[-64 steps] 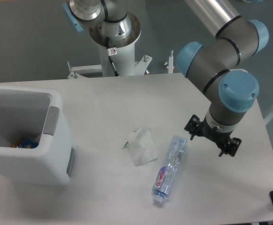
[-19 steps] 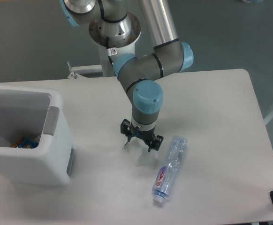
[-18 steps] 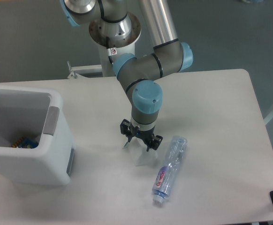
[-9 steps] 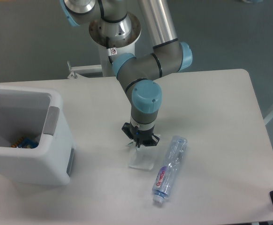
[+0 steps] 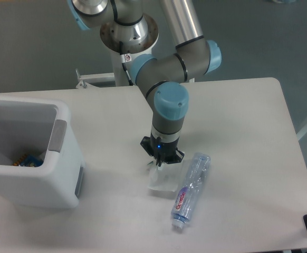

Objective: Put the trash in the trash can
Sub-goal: 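Close the gripper on the tissue and lift it, then carry the tissue over the white bin and open the gripper, then move the gripper back over the clear plastic bottle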

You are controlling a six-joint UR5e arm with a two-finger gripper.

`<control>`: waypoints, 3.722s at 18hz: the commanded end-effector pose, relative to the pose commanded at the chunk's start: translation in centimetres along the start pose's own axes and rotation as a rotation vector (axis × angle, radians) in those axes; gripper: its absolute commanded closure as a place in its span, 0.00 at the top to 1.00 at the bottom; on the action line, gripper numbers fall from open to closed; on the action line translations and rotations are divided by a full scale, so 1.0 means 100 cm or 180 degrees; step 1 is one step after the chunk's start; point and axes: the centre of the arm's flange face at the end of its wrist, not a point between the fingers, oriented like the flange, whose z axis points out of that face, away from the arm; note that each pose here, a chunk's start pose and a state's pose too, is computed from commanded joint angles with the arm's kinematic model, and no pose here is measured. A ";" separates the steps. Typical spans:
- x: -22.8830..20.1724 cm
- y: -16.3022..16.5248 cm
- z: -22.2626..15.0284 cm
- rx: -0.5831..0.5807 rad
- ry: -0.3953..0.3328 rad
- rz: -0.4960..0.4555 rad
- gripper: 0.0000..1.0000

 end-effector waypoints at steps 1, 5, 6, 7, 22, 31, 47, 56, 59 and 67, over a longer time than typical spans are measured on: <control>0.001 0.000 -0.003 0.0049 0.0023 -0.0012 0.00; -0.007 -0.002 -0.028 0.0152 -0.0086 -0.0080 0.00; -0.008 -0.005 -0.038 0.0196 -0.0136 -0.0169 0.00; -0.010 -0.009 -0.047 0.0234 -0.0177 -0.0256 0.00; 0.001 -0.090 -0.192 0.1545 0.0091 -0.0867 0.00; 0.070 -0.134 -0.245 0.1834 0.0281 -0.0855 0.00; 0.202 -0.118 -0.249 0.1839 0.0762 -0.0540 0.05; 0.251 -0.135 -0.231 0.1725 0.0948 -0.0287 0.29; 0.253 -0.136 -0.230 0.1718 0.0949 -0.0264 0.62; 0.242 -0.133 -0.230 0.1689 0.0866 -0.0350 0.94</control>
